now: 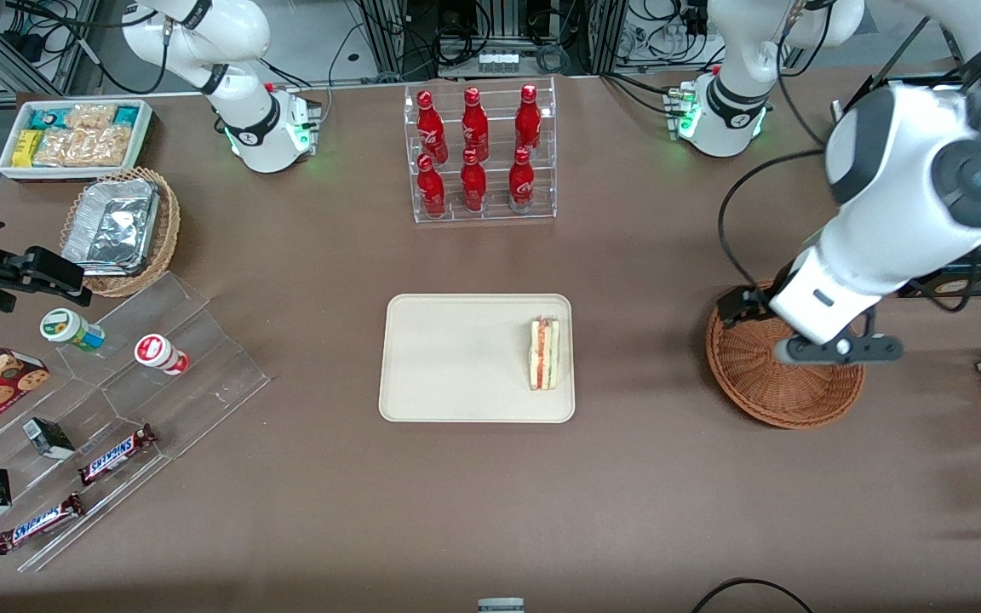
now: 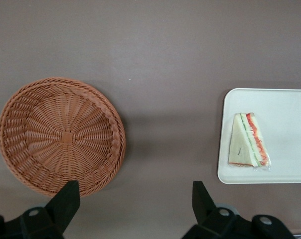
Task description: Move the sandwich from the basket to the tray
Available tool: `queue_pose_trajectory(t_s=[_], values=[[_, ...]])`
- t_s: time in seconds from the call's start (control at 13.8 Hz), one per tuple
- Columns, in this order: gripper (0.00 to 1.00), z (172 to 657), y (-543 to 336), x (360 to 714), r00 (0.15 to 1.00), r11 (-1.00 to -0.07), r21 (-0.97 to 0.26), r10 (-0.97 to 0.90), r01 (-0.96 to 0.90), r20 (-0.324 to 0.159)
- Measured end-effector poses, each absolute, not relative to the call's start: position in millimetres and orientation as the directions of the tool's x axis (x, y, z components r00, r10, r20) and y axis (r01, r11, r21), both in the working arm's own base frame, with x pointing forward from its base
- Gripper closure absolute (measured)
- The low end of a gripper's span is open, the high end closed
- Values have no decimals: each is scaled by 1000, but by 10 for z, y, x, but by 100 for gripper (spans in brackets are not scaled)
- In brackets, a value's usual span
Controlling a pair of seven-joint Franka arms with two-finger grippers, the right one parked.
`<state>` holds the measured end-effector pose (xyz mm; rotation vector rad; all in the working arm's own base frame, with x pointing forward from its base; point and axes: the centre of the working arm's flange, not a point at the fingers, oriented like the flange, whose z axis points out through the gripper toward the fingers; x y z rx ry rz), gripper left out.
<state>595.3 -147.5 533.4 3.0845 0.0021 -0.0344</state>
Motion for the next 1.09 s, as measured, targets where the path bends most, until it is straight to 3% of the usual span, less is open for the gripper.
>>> queue_pose_trajectory(t_s=[0.29,0.72,1.09], values=[[0,5689,-1221,5658,1000,-999,45,16,16,9],[0,5865,-788,5481,997,-997,20,74,75,-37],[0,5852,-648,5489,994,-995,13,93,94,-48]])
